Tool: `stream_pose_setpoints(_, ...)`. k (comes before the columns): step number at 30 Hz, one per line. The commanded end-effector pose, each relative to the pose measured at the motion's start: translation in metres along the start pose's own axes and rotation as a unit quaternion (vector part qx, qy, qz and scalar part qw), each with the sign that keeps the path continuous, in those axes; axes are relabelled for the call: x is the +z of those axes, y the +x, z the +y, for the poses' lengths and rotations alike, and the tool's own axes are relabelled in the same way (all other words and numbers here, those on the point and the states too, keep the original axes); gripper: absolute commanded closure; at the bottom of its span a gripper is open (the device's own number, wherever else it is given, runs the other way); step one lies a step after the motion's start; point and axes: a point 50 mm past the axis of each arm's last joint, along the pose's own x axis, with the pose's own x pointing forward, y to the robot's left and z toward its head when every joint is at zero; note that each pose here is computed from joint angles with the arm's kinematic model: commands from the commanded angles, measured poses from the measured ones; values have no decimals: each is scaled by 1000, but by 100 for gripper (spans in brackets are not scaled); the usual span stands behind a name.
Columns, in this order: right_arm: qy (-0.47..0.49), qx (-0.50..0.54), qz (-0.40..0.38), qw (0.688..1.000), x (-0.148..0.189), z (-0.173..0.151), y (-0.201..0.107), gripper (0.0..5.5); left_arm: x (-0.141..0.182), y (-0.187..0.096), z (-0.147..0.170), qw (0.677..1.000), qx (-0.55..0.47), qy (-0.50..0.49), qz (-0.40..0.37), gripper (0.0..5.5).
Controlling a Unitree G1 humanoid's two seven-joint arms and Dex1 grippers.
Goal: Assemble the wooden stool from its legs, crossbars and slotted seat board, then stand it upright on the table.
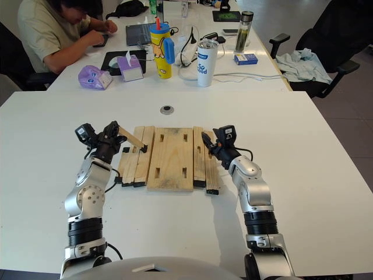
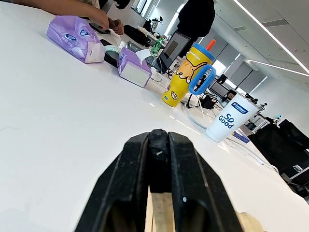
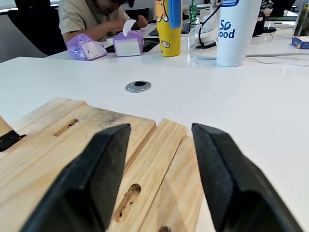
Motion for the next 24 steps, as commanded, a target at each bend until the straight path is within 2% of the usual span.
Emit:
stream_pose_setpoints(1, -6, 8, -2, 1000, 4, 4, 1, 315, -3, 7, -1, 997, 23, 74, 14, 505)
stream_pose_setpoints(5, -9, 12, 1, 1000, 3, 7, 1, 315, -8, 9, -8, 990, 26, 138, 18, 505)
stream_pose_setpoints(13, -13, 18, 15, 1000, 0, 11, -2, 315, -47, -9, -7, 961, 17, 265, 74, 505)
stream_pose_setpoints(17, -14, 22, 26, 999, -3, 14, -5, 315, -60, -18, 8, 958, 40, 262, 106, 505)
stream_pose_setpoints(24, -19, 20, 36, 999, -7, 16, -7, 315, -77, -30, 15, 941, 3, 314, 129, 505)
